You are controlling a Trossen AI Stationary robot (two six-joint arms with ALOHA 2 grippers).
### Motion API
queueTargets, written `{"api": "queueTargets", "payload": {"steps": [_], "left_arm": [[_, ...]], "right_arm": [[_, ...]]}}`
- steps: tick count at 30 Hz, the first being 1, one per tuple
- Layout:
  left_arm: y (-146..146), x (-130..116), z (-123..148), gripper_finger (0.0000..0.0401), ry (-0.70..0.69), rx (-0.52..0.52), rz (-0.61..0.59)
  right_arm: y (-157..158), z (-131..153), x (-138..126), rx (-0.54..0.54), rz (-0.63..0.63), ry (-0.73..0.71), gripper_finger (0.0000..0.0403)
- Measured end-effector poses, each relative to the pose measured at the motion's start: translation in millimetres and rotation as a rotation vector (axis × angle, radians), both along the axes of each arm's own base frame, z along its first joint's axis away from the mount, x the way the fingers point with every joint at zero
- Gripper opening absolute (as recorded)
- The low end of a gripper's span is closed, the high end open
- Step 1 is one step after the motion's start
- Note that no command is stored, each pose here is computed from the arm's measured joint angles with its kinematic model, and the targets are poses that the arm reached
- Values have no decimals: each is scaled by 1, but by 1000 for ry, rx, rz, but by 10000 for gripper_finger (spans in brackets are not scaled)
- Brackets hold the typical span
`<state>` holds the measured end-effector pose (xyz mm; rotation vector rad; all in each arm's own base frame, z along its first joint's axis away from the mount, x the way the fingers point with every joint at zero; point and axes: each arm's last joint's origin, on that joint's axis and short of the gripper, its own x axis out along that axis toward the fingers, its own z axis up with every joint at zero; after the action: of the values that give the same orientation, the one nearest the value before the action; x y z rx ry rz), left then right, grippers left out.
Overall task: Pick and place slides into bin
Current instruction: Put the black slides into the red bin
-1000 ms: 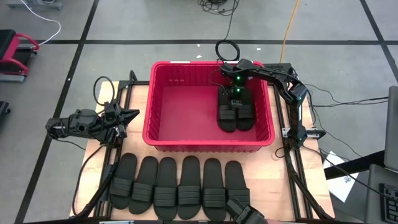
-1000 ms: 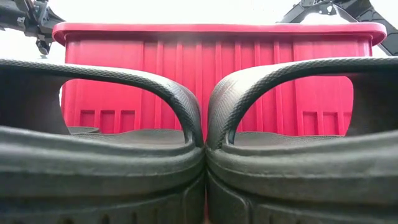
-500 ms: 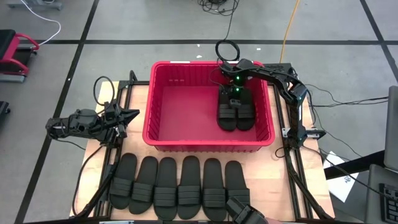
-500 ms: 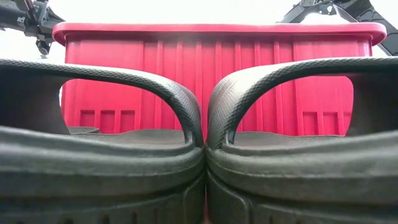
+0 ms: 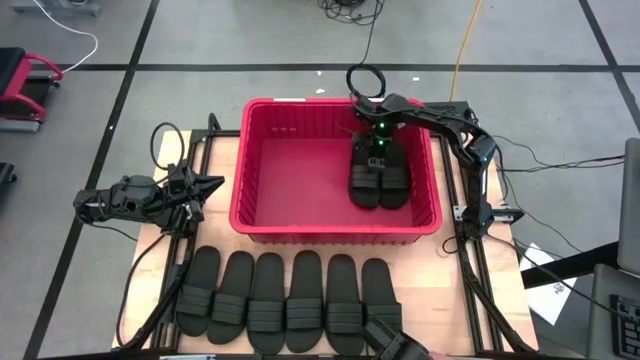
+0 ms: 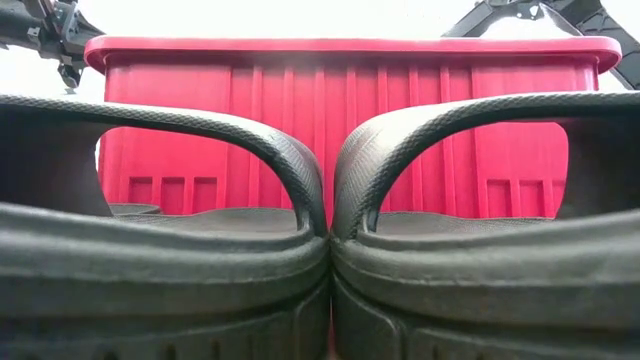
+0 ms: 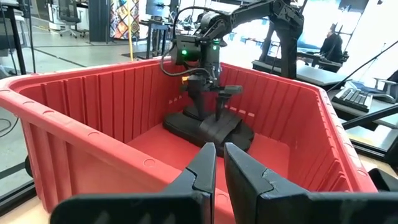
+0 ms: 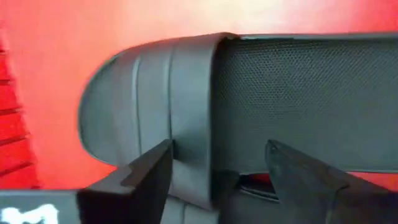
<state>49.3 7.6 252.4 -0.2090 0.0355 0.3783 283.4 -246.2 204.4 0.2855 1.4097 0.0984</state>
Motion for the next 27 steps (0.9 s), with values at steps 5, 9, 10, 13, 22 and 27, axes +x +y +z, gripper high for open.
{"api": "queueTargets", "payload": {"steps": [5, 9, 10, 13, 22, 27], "left_arm": [[0, 0, 0, 31, 0, 0, -2], [0, 0, 0, 31, 0, 0, -2], [0, 0, 0, 31, 1, 2, -2], [0, 0, 0, 31, 3, 7, -3], [0, 0, 0, 31, 10, 21, -4], [0, 0, 0, 31, 4, 6, -3]], "right_arm": [[2, 16, -5, -60, -4, -8, 258], [5, 29, -8, -83, -9, -43, 257], [7, 34, -9, -88, -11, -54, 256], [12, 48, -7, -81, -1, -155, 250], [44, 55, 38, -116, 129, -368, 189], [53, 32, 65, -119, 138, -370, 121]]}}
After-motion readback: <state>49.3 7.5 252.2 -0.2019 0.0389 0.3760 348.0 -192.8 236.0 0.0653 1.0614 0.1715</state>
